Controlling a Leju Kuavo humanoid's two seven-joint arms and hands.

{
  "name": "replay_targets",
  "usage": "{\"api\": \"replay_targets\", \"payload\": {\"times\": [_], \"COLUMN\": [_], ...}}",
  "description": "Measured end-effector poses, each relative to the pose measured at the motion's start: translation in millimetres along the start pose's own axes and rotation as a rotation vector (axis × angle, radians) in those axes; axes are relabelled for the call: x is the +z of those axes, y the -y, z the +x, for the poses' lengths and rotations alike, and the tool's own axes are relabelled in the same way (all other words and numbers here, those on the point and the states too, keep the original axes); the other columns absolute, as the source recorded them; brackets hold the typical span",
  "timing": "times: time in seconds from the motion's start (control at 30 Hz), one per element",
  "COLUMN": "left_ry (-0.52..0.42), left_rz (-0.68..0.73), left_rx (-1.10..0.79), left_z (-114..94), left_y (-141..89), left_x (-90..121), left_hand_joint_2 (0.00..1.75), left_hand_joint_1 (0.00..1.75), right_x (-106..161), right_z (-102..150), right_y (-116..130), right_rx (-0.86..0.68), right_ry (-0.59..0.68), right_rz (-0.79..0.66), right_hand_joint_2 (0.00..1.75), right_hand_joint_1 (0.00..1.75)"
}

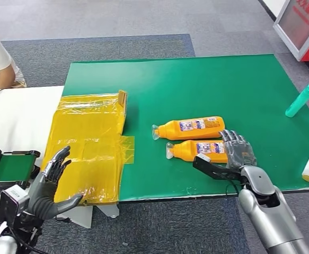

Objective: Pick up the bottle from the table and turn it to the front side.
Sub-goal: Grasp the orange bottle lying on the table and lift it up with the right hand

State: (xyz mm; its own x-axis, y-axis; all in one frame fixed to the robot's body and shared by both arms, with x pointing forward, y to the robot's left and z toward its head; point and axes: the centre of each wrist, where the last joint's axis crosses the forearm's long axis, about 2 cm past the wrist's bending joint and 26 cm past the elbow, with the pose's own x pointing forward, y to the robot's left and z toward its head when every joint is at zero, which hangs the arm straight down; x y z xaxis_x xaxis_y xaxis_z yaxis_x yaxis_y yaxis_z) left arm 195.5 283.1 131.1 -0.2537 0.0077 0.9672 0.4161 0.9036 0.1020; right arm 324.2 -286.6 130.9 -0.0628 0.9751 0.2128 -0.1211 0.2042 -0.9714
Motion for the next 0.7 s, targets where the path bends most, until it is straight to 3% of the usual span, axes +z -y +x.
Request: {"api": "replay_targets", "payload": {"times": [0.47, 0.7], "left_ry": [0.054, 0.1], "left_rz": [-0.013, -0.01], "left_rx": [-0.001, -0.081], "left_z": [1, 8], "left_y": [0, 1], "left_x": [2, 1], "left_hand_joint_2": [1.75, 1.75], "left_hand_joint_1": [0.0, 0.0], "right_x": [-35, -59], "right_z": [-9, -11], "right_y": [6, 12], "right_rx": [0.015, 0.141], "right_ry": [-0.039, -0.081], "right_rz": [0.168, 0.26], "right_hand_joint_2": [1.75, 1.75], "right_hand_joint_1": [0.0, 0.0]}}
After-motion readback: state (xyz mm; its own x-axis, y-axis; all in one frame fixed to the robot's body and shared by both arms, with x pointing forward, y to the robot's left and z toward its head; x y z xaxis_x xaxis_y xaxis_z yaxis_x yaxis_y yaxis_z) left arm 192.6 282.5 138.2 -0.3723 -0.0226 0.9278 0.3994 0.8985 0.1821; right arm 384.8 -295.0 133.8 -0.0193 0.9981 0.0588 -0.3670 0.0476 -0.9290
